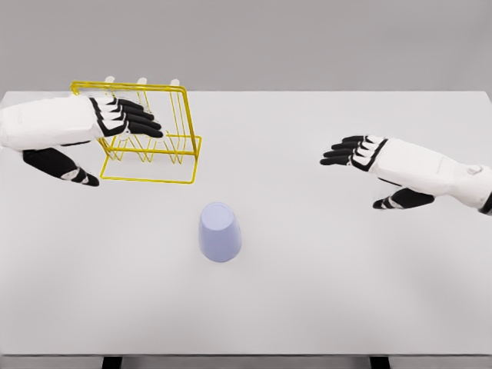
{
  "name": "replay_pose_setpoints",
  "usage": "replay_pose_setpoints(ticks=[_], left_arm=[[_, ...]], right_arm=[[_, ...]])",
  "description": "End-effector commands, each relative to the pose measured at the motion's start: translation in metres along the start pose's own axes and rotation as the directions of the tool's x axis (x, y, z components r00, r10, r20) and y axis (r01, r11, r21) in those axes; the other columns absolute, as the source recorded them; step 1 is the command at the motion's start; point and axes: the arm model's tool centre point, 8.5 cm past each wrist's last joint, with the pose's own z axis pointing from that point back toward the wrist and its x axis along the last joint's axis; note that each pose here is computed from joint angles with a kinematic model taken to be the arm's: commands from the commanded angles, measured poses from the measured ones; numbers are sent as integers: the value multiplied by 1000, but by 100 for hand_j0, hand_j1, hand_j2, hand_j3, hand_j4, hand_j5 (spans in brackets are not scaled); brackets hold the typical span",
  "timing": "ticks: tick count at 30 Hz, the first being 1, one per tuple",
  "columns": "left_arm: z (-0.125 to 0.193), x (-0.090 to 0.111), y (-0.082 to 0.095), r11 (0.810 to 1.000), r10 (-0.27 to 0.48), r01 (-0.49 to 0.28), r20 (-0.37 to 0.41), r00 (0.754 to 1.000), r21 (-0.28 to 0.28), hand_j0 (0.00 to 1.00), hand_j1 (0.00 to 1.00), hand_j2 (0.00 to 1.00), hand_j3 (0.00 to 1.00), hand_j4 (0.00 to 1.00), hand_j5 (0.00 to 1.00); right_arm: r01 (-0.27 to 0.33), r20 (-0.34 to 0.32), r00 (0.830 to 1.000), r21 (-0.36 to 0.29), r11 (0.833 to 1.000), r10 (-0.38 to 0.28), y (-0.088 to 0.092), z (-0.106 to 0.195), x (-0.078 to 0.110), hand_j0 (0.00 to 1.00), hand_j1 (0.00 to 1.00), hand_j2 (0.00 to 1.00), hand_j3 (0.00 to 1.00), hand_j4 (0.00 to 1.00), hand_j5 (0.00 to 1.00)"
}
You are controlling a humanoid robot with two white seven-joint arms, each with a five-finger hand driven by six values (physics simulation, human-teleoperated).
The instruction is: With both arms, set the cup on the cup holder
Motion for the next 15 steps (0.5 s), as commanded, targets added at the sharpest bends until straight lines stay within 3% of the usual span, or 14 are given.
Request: replay_pose_setpoints(ticks=[1, 3, 6, 9, 11, 15], left_arm=[[-9, 6, -23, 995, 78, -75, 43, 996, -61, 100, 100, 100, 100, 100, 100], [-16, 8, -12, 997, 49, -45, 61, 997, -65, 100, 100, 100, 100, 100, 100], [-41, 16, 1, 995, 14, -2, 127, 992, -95, 100, 100, 100, 100, 100, 100], [-79, 33, 18, 982, -2, 46, 232, 973, -185, 100, 100, 100, 100, 100, 100], [-94, 40, 19, 972, 0, 63, 269, 963, -225, 100, 100, 100, 100, 100, 100], [-104, 45, 18, 968, -12, 84, 293, 956, -236, 100, 100, 100, 100, 100, 100]], right_arm=[[-25, -40, 999, -91, 996, 21, -23, 13, -6, 100, 100, 100, 100, 100, 100], [8, -52, 999, -76, 997, -12, -8, 18, -6, 100, 100, 100, 100, 100, 100], [10, -47, 999, -84, 996, -14, -8, 16, -5, 100, 100, 100, 100, 100, 100], [9, -50, 999, -82, 997, -13, -7, 15, -6, 100, 100, 100, 100, 100, 100], [10, -61, 998, -81, 997, -15, -7, 16, -9, 100, 100, 100, 100, 100, 100], [13, -52, 998, -93, 996, -18, -6, 13, -7, 100, 100, 100, 100, 100, 100]])
